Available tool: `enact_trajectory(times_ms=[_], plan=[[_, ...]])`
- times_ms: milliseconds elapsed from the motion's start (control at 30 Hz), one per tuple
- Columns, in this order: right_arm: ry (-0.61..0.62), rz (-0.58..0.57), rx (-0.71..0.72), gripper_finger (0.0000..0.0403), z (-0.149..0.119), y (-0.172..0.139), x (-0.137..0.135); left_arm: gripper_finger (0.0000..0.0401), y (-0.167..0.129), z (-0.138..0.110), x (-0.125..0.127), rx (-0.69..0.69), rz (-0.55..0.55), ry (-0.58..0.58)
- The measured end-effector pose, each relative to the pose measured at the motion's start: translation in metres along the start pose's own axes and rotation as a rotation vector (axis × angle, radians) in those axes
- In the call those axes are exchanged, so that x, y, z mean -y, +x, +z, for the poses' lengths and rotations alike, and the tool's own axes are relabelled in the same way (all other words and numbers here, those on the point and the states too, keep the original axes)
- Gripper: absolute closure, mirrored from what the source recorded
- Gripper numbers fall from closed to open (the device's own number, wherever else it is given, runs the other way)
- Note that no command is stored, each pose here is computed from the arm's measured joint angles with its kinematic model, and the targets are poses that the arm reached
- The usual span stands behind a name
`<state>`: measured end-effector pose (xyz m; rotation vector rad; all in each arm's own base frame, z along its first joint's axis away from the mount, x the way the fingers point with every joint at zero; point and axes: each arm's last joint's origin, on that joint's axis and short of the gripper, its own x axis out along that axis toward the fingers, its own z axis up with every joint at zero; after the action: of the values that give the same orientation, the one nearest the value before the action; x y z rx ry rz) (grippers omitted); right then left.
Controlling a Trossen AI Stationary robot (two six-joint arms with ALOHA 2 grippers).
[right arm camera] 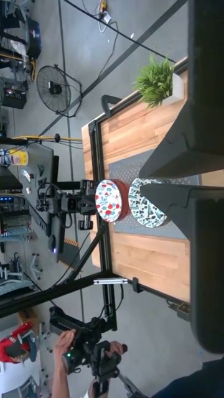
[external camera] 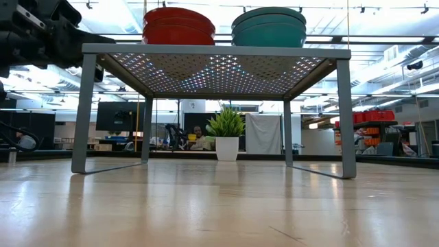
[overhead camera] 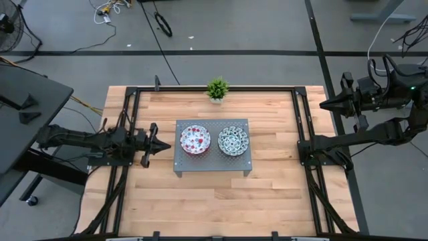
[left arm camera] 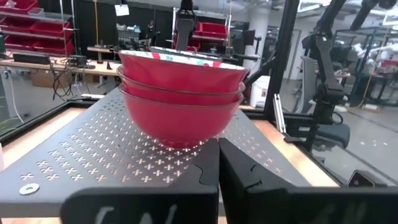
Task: Pick & Place Mini bowls
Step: Return to Home Position
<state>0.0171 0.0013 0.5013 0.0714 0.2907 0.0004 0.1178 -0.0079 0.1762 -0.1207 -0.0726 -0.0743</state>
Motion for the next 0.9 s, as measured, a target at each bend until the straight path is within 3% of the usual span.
enact_trajectory(times_ms=[900], plan=[[0.0, 0.0, 0.0, 0.0373, 0.0, 0.0, 0.0, 0.0401, -0.017, -0.007, -0.006, -0.065, 0.042, 0.023]])
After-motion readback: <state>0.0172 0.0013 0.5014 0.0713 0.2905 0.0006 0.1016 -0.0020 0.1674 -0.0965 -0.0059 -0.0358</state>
